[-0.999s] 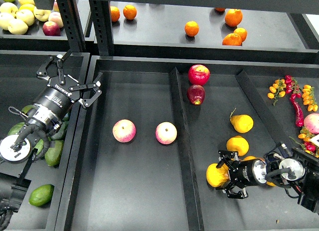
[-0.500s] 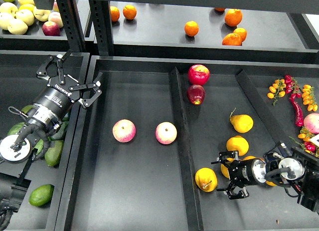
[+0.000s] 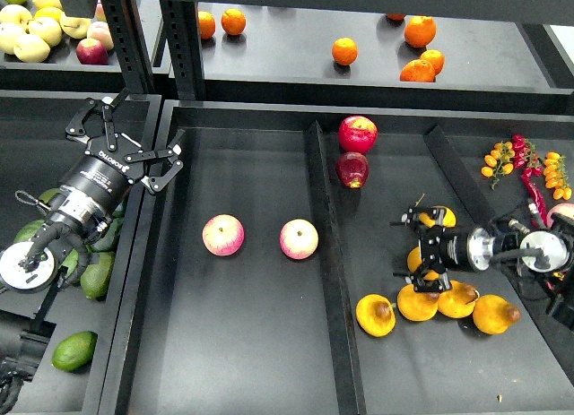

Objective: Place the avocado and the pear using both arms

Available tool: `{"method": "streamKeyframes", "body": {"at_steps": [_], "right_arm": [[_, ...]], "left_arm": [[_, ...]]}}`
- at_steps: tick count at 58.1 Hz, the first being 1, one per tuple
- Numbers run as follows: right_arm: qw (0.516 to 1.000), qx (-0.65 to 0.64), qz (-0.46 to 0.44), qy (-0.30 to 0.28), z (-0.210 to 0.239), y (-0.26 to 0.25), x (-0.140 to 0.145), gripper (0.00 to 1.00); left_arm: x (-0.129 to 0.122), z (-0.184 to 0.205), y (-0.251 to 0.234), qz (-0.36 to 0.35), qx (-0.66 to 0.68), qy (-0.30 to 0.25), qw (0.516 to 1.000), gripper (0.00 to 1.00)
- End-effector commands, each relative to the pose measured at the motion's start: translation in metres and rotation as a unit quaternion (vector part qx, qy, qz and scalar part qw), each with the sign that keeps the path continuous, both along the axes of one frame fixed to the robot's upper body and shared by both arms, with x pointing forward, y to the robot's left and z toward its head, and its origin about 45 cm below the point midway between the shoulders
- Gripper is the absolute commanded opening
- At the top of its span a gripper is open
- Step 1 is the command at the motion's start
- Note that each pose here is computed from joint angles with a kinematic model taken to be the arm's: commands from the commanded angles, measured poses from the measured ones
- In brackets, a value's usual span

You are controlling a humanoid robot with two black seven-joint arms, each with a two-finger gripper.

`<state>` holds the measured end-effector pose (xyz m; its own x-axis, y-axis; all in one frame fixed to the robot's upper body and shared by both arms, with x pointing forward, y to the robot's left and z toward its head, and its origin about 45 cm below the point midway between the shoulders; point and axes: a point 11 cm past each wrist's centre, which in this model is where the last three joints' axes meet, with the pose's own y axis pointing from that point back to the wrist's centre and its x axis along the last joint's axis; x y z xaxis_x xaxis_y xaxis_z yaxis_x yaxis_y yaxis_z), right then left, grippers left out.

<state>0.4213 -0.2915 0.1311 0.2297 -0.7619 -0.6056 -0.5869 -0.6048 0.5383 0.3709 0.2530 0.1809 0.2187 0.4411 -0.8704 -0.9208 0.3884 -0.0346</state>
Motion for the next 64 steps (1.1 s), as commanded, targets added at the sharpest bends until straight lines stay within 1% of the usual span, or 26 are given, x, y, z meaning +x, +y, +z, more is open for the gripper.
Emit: {"method": "streamKeyframes", "body": {"at_steps": [1,12,21,31,37,44,46,56,64], "right_arm": [[0.997,0.076,-0.028,-0.003,-0.003,0.029,0.003,0.99],[0.976,0.203,-0.076,-0.011,0.005,0.073,0.013,0.99],[0.955,0.277,-0.101,-0.016,0.014,0.096,0.018,0.99],[0.932,0.304,-0.184,-0.073,0.026,0.078,0.032,0.99],[0.919,0.313,-0.218,-0.100,0.032,0.070,0.038,0.99],[0.889,0.349,-0.268,-0.127,0.047,0.051,0.047,0.99],[0.872,0.372,-0.287,-0.140,0.059,0.042,0.053,0.99],[0.862,0.384,-0.296,-0.147,0.065,0.037,0.055,0.99],[0.862,0.384,-0.295,-0.147,0.062,0.037,0.052,0.99]], "left_arm": [[0.000,0.001,0.000,0.000,0.000,-0.001,1.000,1.00],[0.001,0.001,0.000,0.000,0.001,-0.001,1.000,1.00],[0.000,0.001,0.000,0.000,0.000,0.000,1.000,1.00],[0.000,0.002,-0.002,-0.003,-0.001,-0.002,1.000,1.00],[0.000,0.002,-0.003,-0.004,-0.002,-0.003,1.000,1.00],[0.000,0.002,-0.004,-0.005,-0.002,-0.002,1.000,1.00],[0.000,0.002,-0.005,-0.006,-0.002,-0.002,1.000,1.00],[0.000,0.003,-0.009,-0.012,-0.002,-0.004,1.000,1.00],[0.000,0.004,-0.010,-0.011,-0.008,-0.007,1.000,1.00]]}}
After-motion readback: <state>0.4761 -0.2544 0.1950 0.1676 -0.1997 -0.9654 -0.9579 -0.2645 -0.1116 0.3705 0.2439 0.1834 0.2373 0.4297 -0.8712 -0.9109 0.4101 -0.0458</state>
